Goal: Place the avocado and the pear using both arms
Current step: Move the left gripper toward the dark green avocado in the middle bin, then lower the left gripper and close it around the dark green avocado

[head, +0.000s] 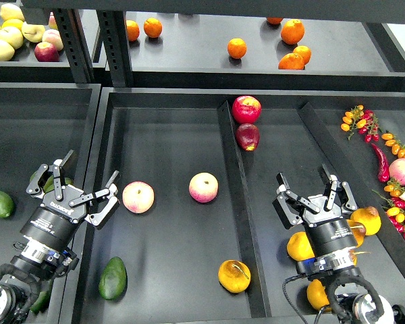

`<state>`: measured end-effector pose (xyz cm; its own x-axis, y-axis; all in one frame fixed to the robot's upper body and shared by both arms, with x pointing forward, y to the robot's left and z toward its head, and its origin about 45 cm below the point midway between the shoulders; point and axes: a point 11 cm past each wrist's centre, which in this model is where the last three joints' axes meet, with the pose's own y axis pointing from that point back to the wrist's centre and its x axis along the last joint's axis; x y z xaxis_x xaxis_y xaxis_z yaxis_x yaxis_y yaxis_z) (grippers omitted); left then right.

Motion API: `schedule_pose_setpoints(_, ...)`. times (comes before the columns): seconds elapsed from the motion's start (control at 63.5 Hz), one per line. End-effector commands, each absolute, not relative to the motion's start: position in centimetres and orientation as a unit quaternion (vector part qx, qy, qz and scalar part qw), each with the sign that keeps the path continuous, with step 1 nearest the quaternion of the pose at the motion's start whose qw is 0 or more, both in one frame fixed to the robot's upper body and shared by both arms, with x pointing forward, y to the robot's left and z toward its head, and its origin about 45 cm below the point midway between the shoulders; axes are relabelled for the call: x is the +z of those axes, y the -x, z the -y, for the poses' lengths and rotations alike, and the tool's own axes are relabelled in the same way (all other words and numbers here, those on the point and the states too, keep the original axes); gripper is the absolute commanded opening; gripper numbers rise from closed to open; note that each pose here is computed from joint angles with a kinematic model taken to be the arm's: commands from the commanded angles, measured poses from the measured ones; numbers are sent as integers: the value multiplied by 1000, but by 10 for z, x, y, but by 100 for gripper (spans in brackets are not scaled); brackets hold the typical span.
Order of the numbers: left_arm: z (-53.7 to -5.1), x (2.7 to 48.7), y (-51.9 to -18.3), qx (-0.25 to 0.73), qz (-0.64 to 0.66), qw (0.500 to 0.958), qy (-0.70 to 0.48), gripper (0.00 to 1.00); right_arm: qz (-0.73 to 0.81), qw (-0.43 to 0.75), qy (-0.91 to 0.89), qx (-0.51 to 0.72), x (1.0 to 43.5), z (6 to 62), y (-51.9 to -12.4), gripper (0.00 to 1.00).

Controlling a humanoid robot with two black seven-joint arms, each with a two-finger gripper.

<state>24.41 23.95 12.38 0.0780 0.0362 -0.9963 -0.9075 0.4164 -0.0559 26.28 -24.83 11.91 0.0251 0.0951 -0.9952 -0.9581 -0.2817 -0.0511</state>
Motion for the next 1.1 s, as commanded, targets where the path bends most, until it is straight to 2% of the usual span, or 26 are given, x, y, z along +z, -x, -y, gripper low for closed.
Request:
schedule_pose_setpoints(0.0, -239, 124, -248, 377, -564, 626, 385, 100, -390, 455, 553, 579, 119, 248, -263, 100)
schedule_pose_setpoints(0.22, -224, 140, -272, 342, -555, 667, 360, 100, -390, 454, 553, 580, 119, 247, -263, 100)
schedule_pose_setpoints(0.33, -233, 144, -279, 334, -546, 712, 289, 100, -390, 454, 553, 580, 119, 247, -263, 100)
schedule_pose_setpoints(0.567, -249, 149, -288, 337, -513, 774, 158, 100, -389, 453, 553, 580, 119, 247, -262, 100)
schedule_pose_setpoints(0.85, -235, 140, -295, 314, -469, 826, 2, 100, -387, 451, 555, 583, 119, 244, -263, 100)
schedule_pose_setpoints(0.913, -233, 138, -296, 303, -447, 840, -50, 100, -387, 452, 555, 582, 119, 244, -264, 100)
schedule_pose_setpoints(0.929, -232, 137, -297, 294, -430, 849, -94, 100, -387, 452, 555, 581, 120, 245, -264, 100)
schedule_pose_setpoints(1.086, -231, 130, -296, 273, -413, 853, -167, 100, -385, 456, 559, 576, 125, 246, -270, 100)
